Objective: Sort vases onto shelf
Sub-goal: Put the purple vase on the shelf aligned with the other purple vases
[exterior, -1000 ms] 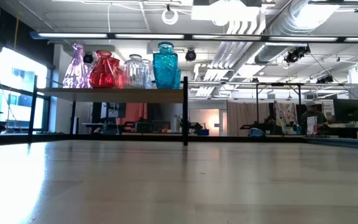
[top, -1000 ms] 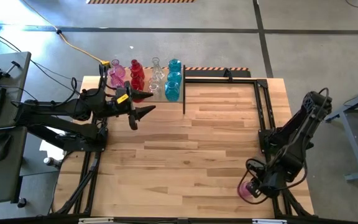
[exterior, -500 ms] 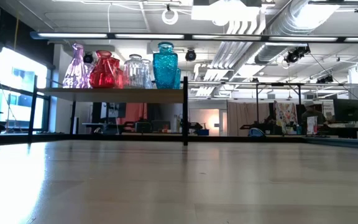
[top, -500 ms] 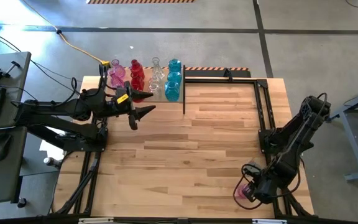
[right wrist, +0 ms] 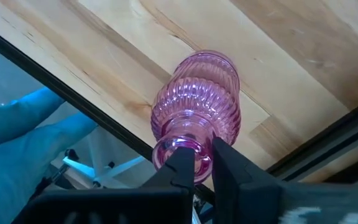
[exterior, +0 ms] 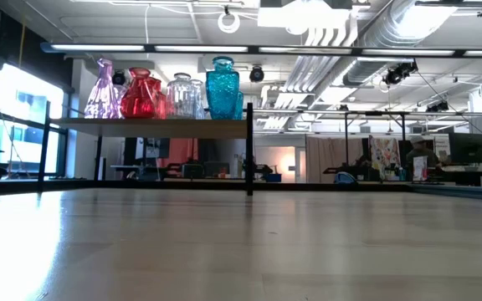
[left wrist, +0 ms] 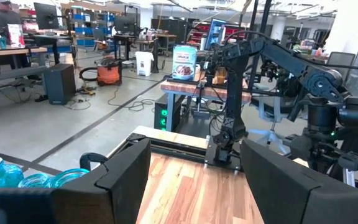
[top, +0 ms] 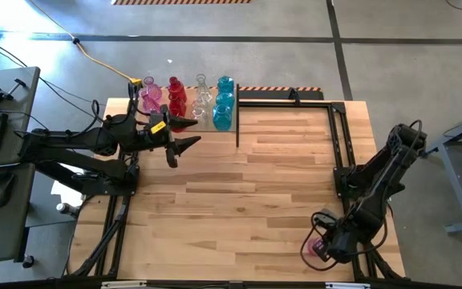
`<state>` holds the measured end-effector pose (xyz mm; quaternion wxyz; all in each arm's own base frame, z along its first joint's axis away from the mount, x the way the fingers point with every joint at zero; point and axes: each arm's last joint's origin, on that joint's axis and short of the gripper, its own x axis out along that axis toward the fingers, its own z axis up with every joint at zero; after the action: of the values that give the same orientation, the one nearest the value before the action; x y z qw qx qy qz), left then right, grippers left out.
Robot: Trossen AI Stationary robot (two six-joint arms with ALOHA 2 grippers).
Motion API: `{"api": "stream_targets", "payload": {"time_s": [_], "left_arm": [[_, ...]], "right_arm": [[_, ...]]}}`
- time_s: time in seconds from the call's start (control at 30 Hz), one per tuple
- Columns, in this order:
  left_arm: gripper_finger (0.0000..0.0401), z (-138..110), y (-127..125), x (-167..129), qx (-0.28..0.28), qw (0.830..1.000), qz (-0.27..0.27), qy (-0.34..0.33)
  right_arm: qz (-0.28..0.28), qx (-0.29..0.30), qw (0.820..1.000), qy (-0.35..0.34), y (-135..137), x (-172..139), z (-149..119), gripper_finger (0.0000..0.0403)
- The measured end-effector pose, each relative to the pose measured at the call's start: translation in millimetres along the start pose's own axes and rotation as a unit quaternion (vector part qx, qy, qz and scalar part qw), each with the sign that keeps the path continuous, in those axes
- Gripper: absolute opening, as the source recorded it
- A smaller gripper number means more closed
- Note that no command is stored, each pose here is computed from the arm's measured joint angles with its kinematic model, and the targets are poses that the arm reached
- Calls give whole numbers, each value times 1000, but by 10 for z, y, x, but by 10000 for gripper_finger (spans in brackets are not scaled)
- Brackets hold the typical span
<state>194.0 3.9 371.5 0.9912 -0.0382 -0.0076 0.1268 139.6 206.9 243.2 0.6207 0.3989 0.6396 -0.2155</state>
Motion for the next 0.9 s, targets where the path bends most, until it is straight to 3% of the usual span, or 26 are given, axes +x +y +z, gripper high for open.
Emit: {"api": "stream_targets", "payload": {"time_s": [0.53,0.9], "left_arm": [[241,-71,4,-1,10,999,0,35],[241,-89,-44,-1,-18,995,-80,51]], "right_arm": [[31,-31,999,3,191,-206,238,3],[77,-45,996,-20,359,-479,599,3]]}}
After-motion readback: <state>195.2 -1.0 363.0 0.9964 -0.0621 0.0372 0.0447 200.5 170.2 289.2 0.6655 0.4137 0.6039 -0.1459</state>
